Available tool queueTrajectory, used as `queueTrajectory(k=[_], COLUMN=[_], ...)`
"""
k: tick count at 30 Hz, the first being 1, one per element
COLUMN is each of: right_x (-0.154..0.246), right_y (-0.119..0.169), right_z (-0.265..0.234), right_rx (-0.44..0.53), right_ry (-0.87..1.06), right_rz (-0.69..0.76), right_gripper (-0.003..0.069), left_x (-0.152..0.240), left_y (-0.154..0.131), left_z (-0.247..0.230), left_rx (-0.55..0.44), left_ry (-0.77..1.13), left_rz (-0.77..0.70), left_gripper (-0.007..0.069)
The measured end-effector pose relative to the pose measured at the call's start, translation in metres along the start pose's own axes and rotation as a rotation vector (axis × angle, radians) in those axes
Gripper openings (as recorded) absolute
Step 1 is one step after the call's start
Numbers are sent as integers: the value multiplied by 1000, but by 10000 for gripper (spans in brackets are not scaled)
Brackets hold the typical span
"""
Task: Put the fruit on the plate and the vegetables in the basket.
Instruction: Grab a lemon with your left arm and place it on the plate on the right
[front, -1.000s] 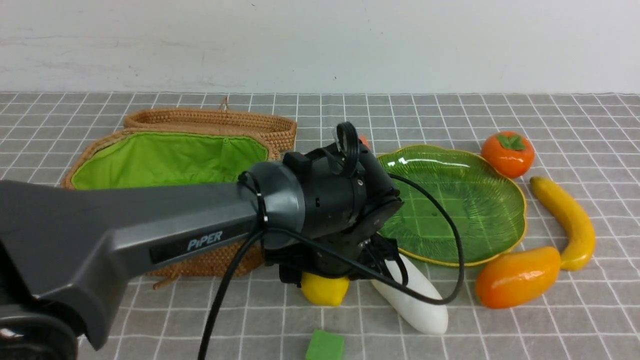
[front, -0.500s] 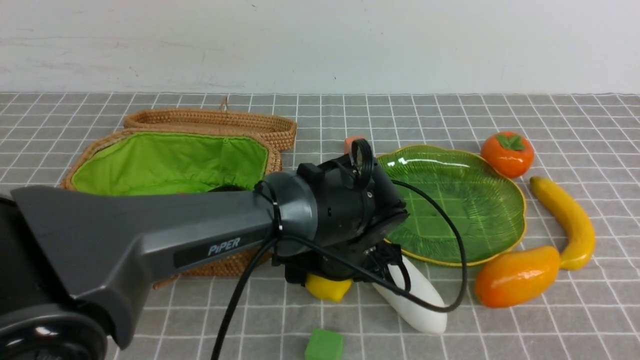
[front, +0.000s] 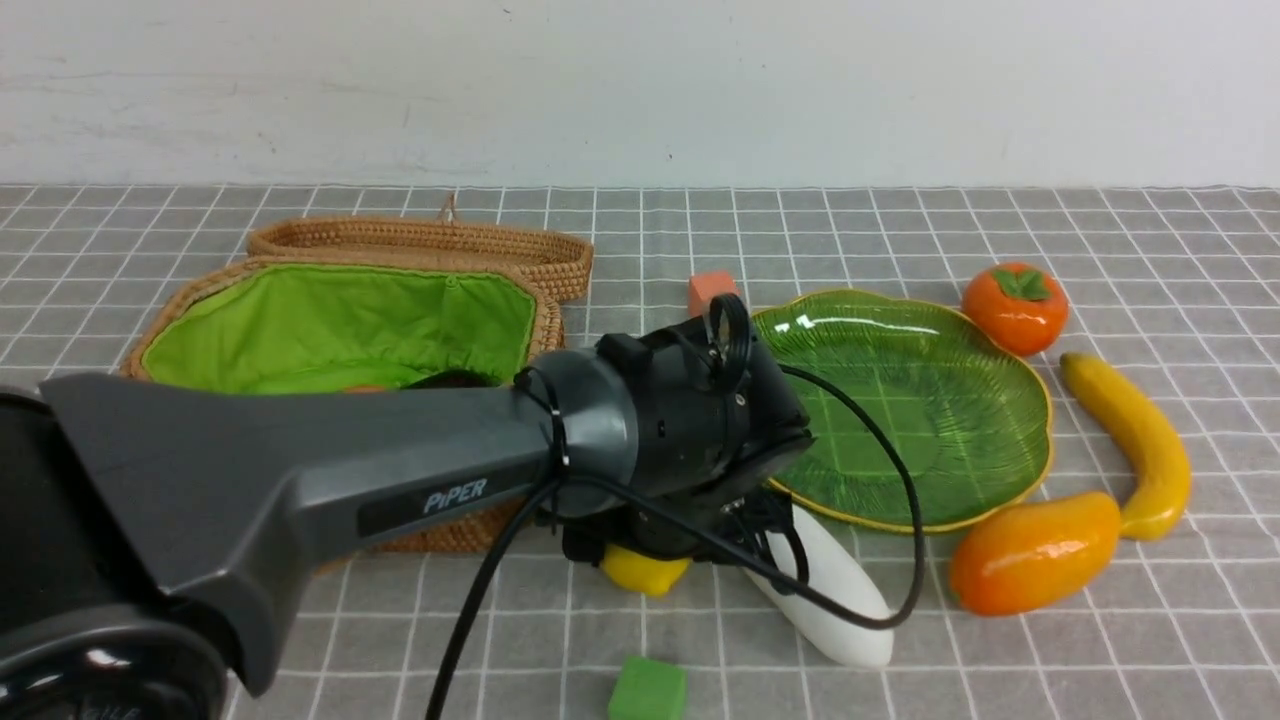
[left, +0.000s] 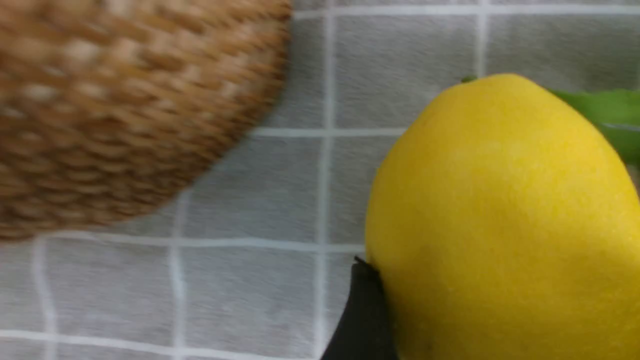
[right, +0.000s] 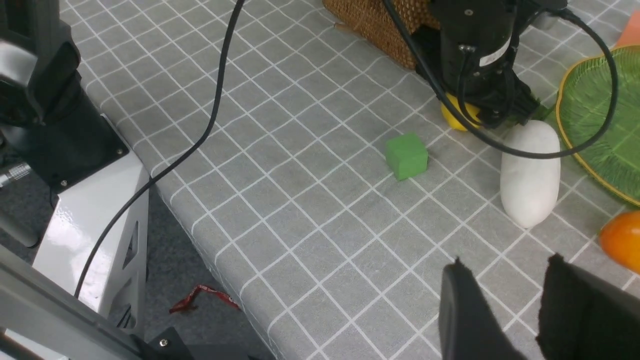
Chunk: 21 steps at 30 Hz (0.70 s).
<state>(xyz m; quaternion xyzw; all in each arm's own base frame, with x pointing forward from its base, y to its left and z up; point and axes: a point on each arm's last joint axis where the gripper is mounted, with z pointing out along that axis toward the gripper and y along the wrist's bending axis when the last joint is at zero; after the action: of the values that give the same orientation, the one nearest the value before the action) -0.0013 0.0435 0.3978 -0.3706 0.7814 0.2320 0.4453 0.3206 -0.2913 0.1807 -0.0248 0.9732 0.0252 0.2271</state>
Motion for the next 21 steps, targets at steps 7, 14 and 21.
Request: queueTrajectory(k=[7, 14, 21], right_x=[1, -1, -1], right_y=[-10, -15, -14], right_z=[-2, -3, -3], right_rx=[115, 173, 163], right_ry=[18, -16, -23], right_rz=[83, 147, 191], right_gripper=[235, 235, 235], left_x=[-23, -56, -73], left_y=[-2, -38, -64], left_z=[-63, -74, -8], left_rx=[222, 476, 471], left_ry=[-143, -219, -212], left_rz=[101, 337, 473], left_gripper=[564, 564, 566])
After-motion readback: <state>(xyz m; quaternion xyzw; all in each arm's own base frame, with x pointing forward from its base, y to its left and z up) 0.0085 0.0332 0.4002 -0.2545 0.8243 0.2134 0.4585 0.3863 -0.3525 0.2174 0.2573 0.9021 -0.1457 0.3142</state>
